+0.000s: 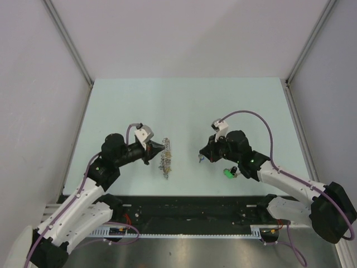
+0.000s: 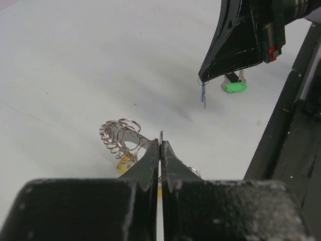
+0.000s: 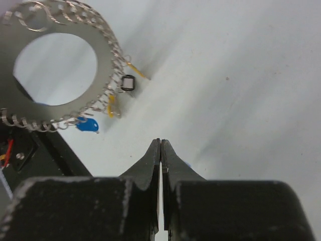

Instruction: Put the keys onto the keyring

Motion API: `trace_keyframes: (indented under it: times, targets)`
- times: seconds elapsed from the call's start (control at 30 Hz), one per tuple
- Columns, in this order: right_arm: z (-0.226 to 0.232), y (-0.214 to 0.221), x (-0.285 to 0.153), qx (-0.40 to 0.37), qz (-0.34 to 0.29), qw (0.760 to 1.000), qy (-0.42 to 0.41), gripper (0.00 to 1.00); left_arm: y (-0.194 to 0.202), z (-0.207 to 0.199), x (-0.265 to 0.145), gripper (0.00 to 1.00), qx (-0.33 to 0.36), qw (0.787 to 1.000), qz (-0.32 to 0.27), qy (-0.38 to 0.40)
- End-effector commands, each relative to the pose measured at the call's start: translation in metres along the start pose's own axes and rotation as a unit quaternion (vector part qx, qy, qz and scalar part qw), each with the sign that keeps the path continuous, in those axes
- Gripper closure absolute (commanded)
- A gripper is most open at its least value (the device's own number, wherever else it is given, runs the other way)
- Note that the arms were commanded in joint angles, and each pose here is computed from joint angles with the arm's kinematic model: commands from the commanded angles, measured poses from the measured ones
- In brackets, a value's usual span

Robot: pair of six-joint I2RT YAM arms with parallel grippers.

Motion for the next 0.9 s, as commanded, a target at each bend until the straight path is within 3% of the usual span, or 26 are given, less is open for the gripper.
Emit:
trace_keyframes:
  times: [0.0, 0.53, 0.87]
  targets:
    - [0.034, -0.049, -0.017, -0.037, -0.108, 0.989, -0.098, 1.00, -0.027, -0.006, -0.002, 1.00, 0.035, 0.997, -0.054, 0.036]
    - [0.056, -0.062, -0.037, -0.057, -0.172, 0.958, -0.222, 1.00, -0.029, -0.021, 0.002, 1.00, 0.041, 0.990, -0.064, 0.117]
    - [0.058, -0.058, -0.036, -0.064, -0.174, 0.952, -0.242, 1.00, -0.033, -0.028, 0.000, 1.00, 0.050, 0.985, -0.081, 0.144]
Point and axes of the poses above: each gripper's point midway between its finger pads, its own x axis out along the fingers, its own z axis along the line the jaws close on, y = z × x, the point moved 6 cm from there along -x, back along the fingers, and after that the axes turned 4 degrees about x, right-handed, at the moved point
